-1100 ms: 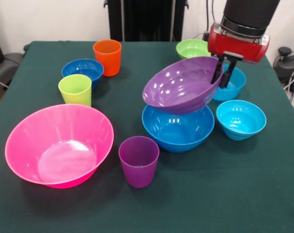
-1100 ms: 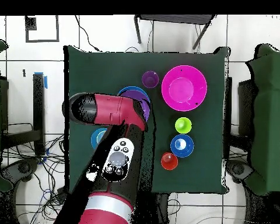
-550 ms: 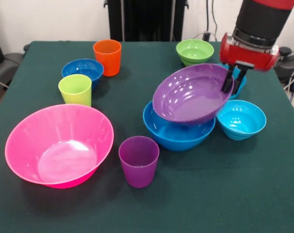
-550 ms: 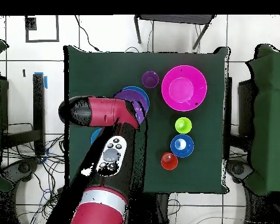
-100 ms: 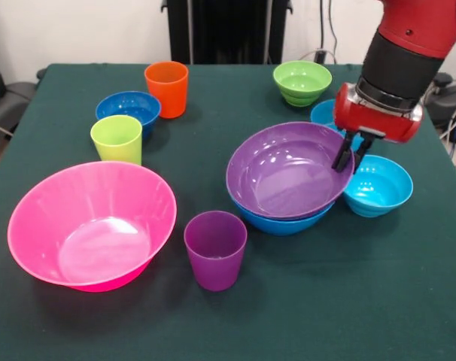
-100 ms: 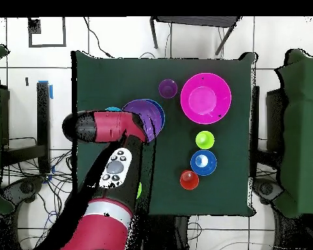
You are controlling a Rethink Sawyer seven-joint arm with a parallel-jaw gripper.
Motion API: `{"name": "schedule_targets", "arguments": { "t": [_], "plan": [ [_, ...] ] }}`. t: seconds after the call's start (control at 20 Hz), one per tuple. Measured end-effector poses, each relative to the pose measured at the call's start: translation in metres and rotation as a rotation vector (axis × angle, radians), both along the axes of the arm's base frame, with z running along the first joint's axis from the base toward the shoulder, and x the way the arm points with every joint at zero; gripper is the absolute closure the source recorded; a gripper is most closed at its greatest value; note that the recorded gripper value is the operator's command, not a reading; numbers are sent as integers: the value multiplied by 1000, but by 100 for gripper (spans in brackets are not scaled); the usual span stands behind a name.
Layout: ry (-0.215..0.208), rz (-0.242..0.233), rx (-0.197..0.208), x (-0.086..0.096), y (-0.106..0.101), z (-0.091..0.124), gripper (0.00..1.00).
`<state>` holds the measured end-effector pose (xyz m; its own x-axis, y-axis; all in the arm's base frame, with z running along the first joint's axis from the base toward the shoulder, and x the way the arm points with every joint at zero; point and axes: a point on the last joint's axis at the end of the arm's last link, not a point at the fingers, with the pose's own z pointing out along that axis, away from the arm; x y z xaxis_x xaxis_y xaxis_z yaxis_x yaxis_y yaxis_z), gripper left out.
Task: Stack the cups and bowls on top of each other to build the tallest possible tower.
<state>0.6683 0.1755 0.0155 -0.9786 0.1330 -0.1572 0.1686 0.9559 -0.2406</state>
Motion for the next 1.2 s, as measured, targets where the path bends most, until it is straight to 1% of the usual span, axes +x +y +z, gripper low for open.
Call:
{"name": "schedule_targets", "arguments": {
  "t": [0.4, 0.55, 1.2],
  "plan": [
    [-8, 44, -66, -2, 5, -5, 100],
    [-8, 47, -75, -3, 5, -4, 100],
    [48, 14, -117, -9, -14, 4, 100]
  ]
}}
